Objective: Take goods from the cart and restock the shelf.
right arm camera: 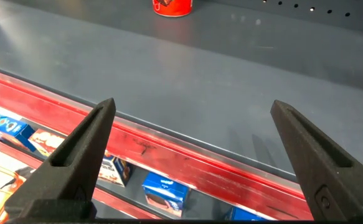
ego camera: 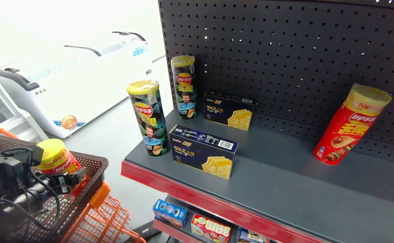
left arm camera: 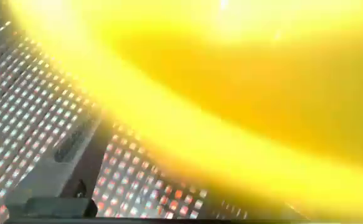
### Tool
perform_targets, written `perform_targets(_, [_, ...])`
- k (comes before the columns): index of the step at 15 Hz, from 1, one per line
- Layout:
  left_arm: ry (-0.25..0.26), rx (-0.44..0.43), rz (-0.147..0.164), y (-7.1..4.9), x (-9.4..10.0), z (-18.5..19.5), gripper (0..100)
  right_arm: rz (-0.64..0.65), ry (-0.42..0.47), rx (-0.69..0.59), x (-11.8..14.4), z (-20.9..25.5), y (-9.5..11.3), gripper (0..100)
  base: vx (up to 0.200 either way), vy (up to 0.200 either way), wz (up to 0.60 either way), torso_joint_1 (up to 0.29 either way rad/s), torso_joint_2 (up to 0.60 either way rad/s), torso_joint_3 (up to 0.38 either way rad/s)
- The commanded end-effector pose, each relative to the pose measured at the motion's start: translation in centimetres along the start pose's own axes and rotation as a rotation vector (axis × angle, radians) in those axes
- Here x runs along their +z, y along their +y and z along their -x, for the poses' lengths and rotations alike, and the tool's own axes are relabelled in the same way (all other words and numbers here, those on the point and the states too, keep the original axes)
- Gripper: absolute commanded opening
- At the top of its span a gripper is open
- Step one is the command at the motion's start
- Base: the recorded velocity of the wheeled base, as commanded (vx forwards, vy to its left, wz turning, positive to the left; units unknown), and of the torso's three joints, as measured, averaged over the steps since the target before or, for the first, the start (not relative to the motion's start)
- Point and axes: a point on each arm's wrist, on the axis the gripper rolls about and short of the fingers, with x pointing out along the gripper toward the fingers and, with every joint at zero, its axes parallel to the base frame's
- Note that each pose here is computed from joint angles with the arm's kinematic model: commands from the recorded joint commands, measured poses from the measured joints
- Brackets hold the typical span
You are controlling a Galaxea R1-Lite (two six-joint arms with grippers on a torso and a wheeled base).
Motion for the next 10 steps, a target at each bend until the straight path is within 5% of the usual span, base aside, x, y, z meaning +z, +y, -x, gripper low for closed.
perform_targets(1, [-0.004, -0.014, -0.003, -0.4, -0.2, -1.4, 100, 0.001, -0.001, -0.001, 0.0, 0.0, 0.0, 100, 0.0, 0.0, 0.0, 0.0, 0.0, 0.0])
perform_targets(6, [-0.067, -0.044, -0.014, -1.2, 0.4, -2.8, 100, 0.001, -0.001, -0.001, 0.0, 0.0, 0.0, 100, 0.0, 0.0, 0.0, 0.0, 0.0, 0.0])
perform_targets(10, [-0.068, -0.045, -0.03, -1.2, 0.4, -2.6, 100, 0.001, -0.001, -0.001, 0.0, 0.0, 0.0, 100, 0.0, 0.0, 0.0, 0.0, 0.0, 0.0])
